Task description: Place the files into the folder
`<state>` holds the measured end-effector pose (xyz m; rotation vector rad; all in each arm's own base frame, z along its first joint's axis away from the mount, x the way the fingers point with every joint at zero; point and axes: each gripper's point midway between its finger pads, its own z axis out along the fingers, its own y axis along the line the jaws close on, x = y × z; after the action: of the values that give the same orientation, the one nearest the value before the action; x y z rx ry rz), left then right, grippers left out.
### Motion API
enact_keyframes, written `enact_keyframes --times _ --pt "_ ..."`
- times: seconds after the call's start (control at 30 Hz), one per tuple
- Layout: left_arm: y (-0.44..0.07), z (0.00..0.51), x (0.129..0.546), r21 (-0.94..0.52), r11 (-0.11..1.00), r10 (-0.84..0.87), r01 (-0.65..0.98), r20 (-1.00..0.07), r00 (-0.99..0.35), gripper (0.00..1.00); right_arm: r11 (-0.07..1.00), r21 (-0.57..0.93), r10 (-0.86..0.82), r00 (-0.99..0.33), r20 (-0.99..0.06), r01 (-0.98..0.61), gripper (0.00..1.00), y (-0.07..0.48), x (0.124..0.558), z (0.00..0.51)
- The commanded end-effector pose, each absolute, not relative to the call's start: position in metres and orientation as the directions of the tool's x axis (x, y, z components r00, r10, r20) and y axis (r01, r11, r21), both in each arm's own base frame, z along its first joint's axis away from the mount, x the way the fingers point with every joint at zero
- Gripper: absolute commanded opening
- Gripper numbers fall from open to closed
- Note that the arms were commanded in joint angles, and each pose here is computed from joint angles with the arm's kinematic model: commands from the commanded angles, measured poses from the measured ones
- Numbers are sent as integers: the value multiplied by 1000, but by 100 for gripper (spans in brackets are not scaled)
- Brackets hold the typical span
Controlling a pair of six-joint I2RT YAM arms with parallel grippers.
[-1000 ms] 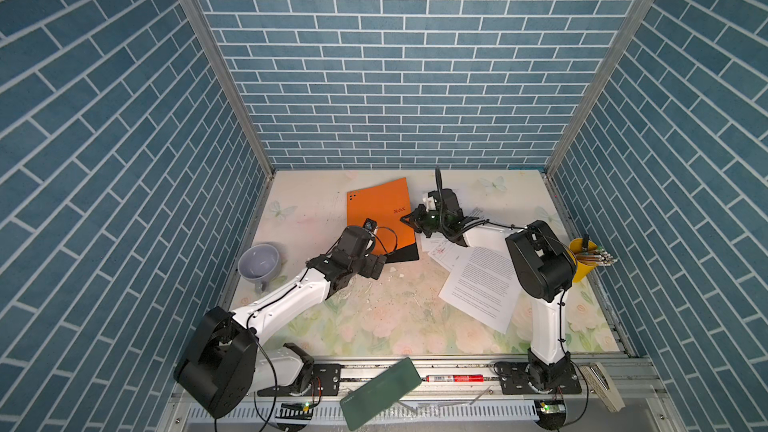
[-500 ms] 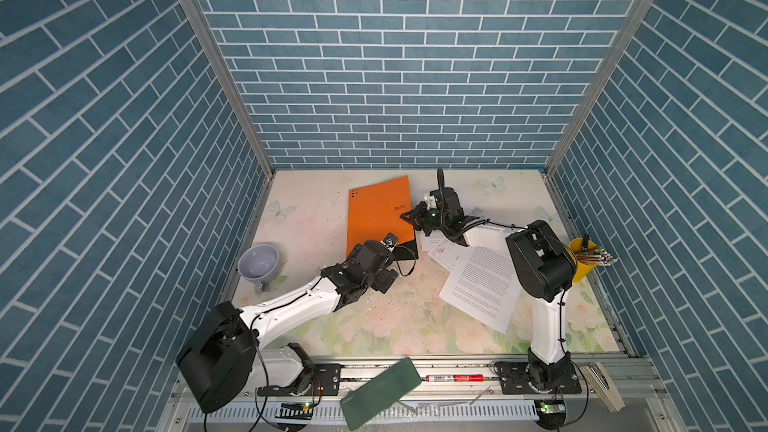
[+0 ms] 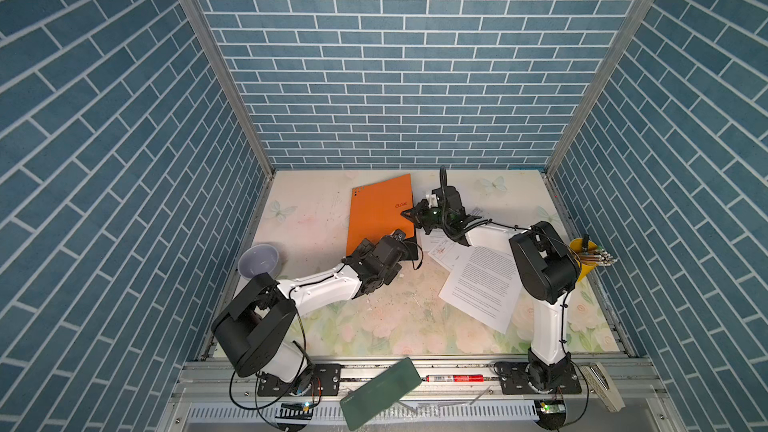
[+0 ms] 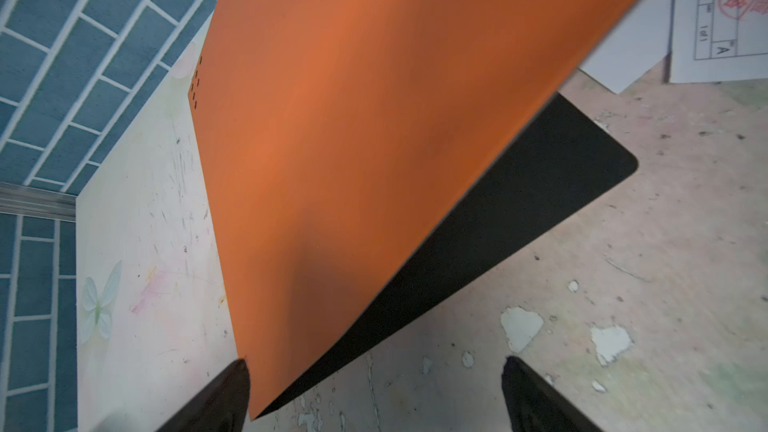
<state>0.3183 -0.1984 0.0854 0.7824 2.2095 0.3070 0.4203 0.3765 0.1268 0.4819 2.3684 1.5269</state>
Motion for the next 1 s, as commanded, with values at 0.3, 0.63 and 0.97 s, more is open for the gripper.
enact_keyframes --times 0.3,0.63,0.97 --pt "-203 91 344 499 780 625 377 -598 -501 73 356 918 435 -901 2 174 0 371 413 139" --pt "-199 90 358 531 784 616 320 -610 -498 67 353 918 419 -908 19 182 0 372 408 140" --pt "-197 94 367 536 799 595 273 -638 -489 48 350 917 400 -916 36 189 0 374 405 141"
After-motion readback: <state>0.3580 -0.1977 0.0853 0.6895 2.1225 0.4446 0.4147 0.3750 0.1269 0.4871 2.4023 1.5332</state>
